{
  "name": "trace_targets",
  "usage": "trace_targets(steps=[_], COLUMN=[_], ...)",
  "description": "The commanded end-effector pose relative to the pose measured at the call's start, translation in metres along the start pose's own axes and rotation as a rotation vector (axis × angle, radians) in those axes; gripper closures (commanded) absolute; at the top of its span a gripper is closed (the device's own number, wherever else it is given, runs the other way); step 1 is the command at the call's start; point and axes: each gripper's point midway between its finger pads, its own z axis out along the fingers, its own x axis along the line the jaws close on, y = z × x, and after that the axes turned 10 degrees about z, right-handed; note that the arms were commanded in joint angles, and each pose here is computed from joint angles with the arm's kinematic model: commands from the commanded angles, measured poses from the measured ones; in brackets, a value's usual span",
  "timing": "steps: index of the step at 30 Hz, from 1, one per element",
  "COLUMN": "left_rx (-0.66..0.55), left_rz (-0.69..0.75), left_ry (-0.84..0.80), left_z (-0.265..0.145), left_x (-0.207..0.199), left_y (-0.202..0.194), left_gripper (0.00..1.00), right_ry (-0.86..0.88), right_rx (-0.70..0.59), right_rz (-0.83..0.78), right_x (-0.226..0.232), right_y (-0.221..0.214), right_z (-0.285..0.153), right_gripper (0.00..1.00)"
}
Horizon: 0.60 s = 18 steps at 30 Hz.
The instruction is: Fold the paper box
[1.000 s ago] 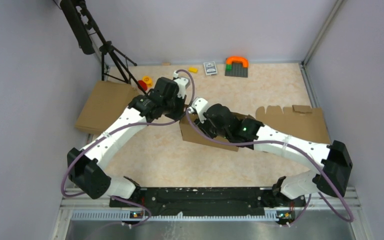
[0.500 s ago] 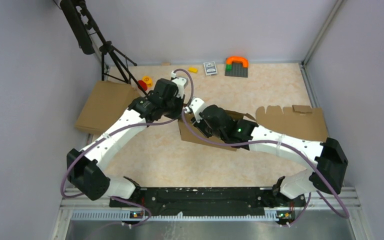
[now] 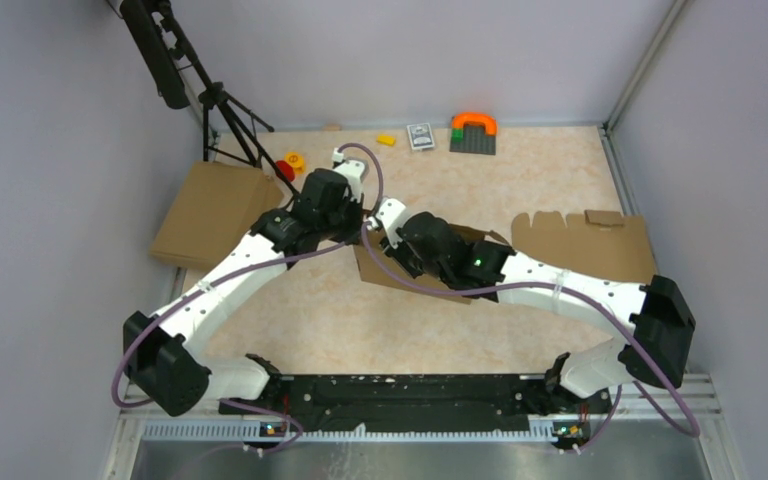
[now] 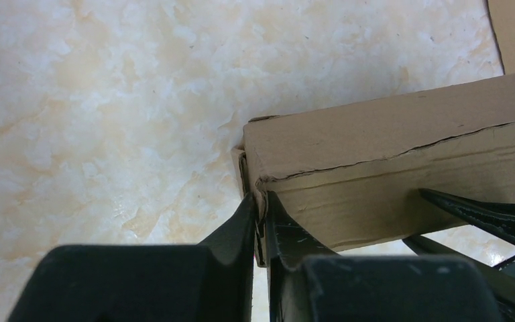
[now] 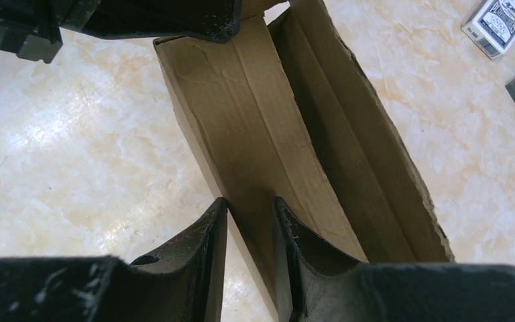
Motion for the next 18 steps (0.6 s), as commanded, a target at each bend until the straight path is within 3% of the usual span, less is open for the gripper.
trace_targets(steps=[1, 5, 11, 18], left_rx=[0.122, 0.107, 0.088, 0.052], left_rz=[0.008, 0.019, 0.014, 0.011], left_ry=[-0.069, -0.068, -0.01, 0.048], left_z=[-0.007, -0.008, -0.014, -0.029], left_x=[-0.018, -0.018, -0.008, 0.003], left_y=[-0.035, -0.025, -0.014, -0.006], left_gripper=[0.88, 0.78, 0.54, 0.39], right_ry=[0.056, 0.087, 0.103, 0.098], right_rx=[-0.071, -0.073, -0.08, -0.068], right_rz=[0.052, 0.043, 0.037, 0.029], right_x=[0.014, 0.019, 0.02, 0.019], right_y=[0.019, 0.021, 0.021, 0.017], right_z=[0.003, 0.002, -0.001, 0.0], right_gripper=[0.73, 0.73, 0.73, 0.73])
